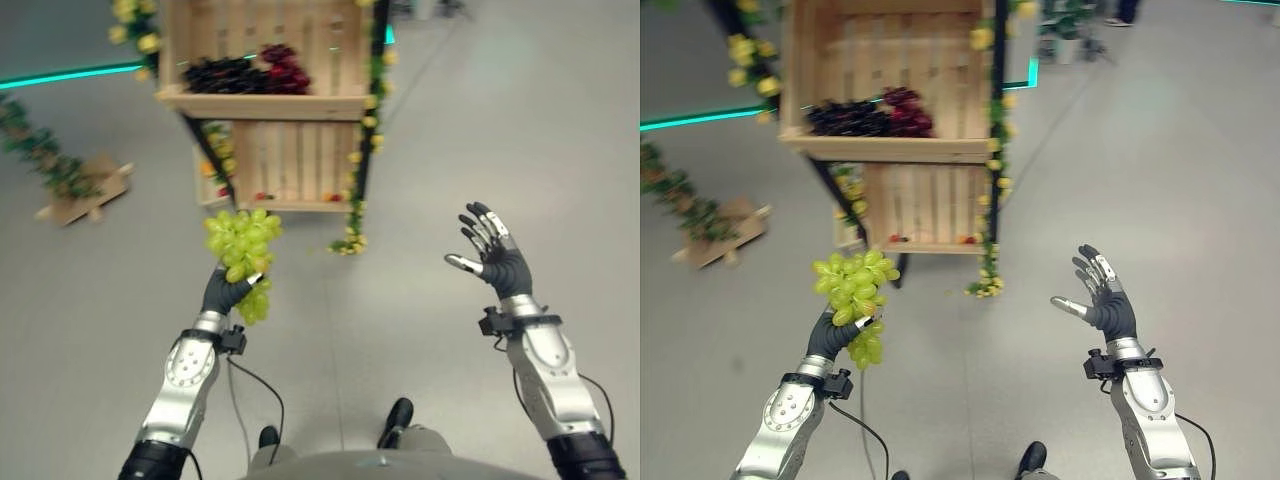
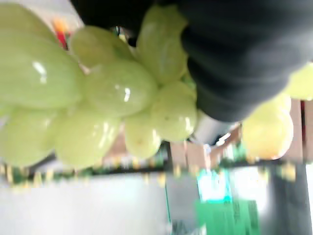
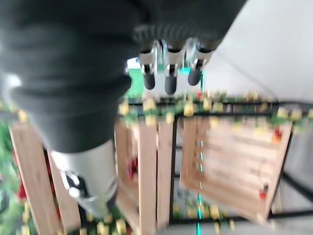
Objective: Pick up the fruits from the basket on one side to the basket on the other side
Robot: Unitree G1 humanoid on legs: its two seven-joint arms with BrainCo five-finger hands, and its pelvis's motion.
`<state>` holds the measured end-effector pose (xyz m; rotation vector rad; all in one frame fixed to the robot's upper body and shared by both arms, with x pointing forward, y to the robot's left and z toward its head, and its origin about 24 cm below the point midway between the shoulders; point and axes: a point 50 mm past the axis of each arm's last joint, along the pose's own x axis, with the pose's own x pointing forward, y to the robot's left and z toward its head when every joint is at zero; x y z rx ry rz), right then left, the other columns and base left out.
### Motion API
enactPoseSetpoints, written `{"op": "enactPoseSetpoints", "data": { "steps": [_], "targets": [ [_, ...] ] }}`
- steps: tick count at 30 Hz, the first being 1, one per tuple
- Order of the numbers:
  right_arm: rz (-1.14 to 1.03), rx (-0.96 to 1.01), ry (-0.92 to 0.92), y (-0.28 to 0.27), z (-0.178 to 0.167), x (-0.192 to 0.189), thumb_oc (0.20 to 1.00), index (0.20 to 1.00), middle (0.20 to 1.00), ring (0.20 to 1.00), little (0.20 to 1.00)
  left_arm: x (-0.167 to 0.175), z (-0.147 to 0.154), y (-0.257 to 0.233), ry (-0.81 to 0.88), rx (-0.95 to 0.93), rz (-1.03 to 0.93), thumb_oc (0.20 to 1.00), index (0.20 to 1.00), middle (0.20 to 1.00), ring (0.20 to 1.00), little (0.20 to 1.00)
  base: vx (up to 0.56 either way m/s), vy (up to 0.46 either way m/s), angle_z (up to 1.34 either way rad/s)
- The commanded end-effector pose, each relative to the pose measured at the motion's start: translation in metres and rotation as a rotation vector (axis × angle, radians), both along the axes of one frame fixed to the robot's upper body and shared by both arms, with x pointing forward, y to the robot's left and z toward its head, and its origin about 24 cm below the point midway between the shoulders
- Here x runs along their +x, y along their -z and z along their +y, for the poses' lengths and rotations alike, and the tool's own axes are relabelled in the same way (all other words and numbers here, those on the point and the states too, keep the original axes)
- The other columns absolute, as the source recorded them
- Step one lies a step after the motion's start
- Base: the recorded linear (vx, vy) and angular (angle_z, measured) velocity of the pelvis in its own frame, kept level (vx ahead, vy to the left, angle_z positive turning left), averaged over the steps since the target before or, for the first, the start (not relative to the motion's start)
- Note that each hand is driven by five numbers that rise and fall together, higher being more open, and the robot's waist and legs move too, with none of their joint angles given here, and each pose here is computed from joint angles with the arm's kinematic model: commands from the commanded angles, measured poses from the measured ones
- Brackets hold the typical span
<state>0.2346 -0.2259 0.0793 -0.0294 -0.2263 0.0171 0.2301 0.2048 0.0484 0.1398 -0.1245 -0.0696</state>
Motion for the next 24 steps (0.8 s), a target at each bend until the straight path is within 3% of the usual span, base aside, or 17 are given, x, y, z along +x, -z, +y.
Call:
{"op": "enactPoseSetpoints", "data": {
  "steps": [1,14,24],
  "targets": [
    [-0.166,-0.029,-0.002,-0.029,0.0,0.002,1.0,1.0,1.0,1.0,1.0,0.0,0.012,-0.036,-0.015,-0.006,-0.184,0.2,0.2,0.2,0.2,0.2,0.03,0.251,0.48],
    [-0.089,0.023,0.026,-0.007,0.012,0.004,1.0,1.0,1.0,1.0,1.0,-0.001,0.034,-0.034,-0.118,0.096,-0.172,0.2,0.2,0.2,0.2,0.2,0.08,0.284,0.24],
    [0.023,0.011,0.073,0.015,0.003,0.0,1.0,1.0,1.0,1.0,1.0,-0.002,0.03,-0.01,-0.128,0.085,-0.062,0.2,0.2,0.2,0.2,0.2,0.08,-0.04,0.18]
  ]
}}
